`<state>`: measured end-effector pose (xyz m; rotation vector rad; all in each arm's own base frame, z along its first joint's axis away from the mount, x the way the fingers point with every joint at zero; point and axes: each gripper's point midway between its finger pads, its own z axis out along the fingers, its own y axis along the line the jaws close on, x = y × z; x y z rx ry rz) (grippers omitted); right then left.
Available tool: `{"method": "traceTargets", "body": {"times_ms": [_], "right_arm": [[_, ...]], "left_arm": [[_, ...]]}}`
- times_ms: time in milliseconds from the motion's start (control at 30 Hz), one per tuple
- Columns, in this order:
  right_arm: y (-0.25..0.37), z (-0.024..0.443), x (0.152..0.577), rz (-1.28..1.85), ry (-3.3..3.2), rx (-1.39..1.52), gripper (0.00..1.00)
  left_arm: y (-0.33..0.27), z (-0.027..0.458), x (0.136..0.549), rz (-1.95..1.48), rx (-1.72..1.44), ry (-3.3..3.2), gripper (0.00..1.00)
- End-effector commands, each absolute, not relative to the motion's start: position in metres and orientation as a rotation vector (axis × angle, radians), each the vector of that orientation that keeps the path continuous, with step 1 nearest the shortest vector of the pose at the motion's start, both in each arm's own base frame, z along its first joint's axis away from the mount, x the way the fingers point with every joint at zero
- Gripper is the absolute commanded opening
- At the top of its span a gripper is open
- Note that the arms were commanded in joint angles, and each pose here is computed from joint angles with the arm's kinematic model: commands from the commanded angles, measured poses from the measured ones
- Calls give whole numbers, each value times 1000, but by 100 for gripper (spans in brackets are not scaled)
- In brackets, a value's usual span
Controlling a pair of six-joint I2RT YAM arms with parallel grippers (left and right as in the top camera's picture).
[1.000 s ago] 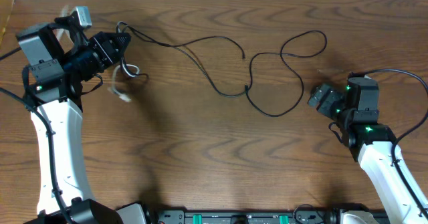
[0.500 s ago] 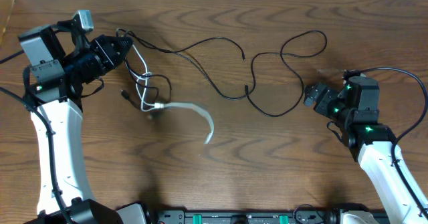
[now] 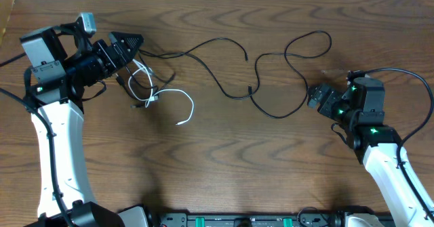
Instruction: Untangle cables
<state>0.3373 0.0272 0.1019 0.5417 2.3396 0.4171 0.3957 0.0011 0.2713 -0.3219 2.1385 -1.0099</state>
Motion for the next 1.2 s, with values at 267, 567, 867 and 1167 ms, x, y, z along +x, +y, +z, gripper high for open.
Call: {"method": "traceTargets", "body": {"times_ms": [267, 567, 867, 1167], "right_arm": [[27, 107, 340, 417, 2326, 522, 99], [31, 109, 341, 448, 2320, 506, 99], [31, 109, 341, 448, 2320, 506, 99], [31, 109, 341, 449, 2320, 506, 99]], "left_arm": [[-4, 269, 388, -1032, -331, 2170, 89], [10, 228, 367, -892, -521, 2352, 89], [83, 169, 313, -216, -882, 2610, 89], [86, 163, 299, -153, -919, 2659, 89]]}}
